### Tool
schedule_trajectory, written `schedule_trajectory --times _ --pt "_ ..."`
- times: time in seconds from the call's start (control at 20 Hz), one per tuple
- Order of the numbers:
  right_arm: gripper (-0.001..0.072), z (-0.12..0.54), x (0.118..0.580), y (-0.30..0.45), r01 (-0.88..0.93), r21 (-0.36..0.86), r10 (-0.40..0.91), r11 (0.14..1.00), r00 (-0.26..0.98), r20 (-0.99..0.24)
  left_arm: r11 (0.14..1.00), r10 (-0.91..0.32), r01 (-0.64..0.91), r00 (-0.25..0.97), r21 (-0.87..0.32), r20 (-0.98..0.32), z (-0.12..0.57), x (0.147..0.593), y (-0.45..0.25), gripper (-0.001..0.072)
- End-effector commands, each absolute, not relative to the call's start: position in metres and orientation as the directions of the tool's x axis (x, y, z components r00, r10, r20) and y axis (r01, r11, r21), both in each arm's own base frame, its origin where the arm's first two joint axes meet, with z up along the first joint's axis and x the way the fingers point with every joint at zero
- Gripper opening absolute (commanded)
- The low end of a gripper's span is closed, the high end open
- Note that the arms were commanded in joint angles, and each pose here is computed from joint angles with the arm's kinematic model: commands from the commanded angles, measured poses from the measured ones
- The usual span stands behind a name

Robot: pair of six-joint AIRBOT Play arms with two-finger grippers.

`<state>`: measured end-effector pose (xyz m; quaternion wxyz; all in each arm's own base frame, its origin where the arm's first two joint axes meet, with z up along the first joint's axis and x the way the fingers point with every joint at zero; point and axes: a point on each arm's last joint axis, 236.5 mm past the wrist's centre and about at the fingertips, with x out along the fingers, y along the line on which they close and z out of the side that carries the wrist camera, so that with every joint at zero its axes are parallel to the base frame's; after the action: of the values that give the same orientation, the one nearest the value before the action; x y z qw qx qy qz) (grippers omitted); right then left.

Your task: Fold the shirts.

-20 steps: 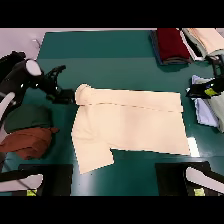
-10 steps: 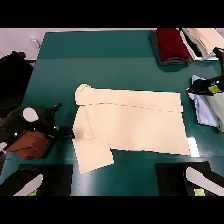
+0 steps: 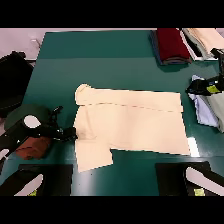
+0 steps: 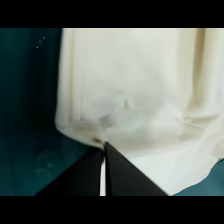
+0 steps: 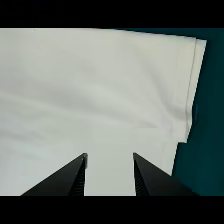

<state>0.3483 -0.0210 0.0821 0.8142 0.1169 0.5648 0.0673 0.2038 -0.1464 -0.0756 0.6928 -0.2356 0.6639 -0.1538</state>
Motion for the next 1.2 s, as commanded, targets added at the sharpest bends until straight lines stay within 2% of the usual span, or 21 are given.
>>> schedule_trajectory --times 0.0,0.2,0.25,0.3,0.4,0.55,0.85,0.95,1.05,1.15 --pt "0.0342 0.074 0.332 -0.028 0.051 0.274 0.247 0.960 0.296 -0.923 0.854 -0.516 -0.038 0.069 -0.520 -0.854 -0.061 0.211 -0.145 0.0019" --pt "0.0344 0.023 0.269 -0.053 0.229 0.292 0.255 0.929 0.179 -0.950 0.867 -0.497 0.043 0.122 -0.496 -0.859 -0.029 0.236 -0.142 0.0020" --pt "0.0399 0.004 0.242 -0.059 0.276 0.272 0.248 0.922 0.118 -0.961 0.867 -0.498 0.051 0.137 -0.496 -0.856 -0.025 0.241 -0.142 0.0019" --pt "0.0531 -0.015 0.215 -0.066 0.323 0.241 0.239 0.915 0.047 -0.970 0.867 -0.498 0.056 0.153 -0.496 -0.853 -0.022 0.245 -0.142 0.0020" --pt "0.0536 -0.042 0.171 -0.072 0.386 0.195 0.239 0.902 -0.070 -0.969 0.866 -0.499 0.064 0.157 -0.495 -0.852 -0.020 0.247 -0.142 0.0020" --pt "0.0524 -0.066 0.137 -0.066 0.442 0.186 0.277 0.877 -0.152 -0.949 0.867 -0.499 0.088 0.157 -0.491 -0.852 -0.020 0.247 -0.142 0.0020" --pt "0.0503 -0.092 0.121 -0.037 0.468 0.241 0.355 0.850 -0.172 -0.919 0.868 -0.497 0.091 0.173 -0.488 -0.851 -0.019 0.250 -0.142 0.0020" --pt "0.0496 -0.097 0.119 -0.027 0.435 0.247 0.355 0.866 -0.188 -0.916 0.868 -0.496 0.091 0.181 -0.487 -0.850 -0.019 0.252 -0.142 0.0020" --pt "0.0332 -0.100 0.123 -0.018 0.361 0.244 0.332 0.900 -0.207 -0.920 0.869 -0.496 0.092 0.182 -0.487 -0.849 -0.019 0.253 -0.142 0.0021" --pt "0.0097 -0.094 0.134 -0.013 0.271 0.235 0.296 0.933 -0.209 -0.932 0.868 -0.496 0.122 0.173 -0.481 -0.851 -0.014 0.252 -0.142 0.0020"
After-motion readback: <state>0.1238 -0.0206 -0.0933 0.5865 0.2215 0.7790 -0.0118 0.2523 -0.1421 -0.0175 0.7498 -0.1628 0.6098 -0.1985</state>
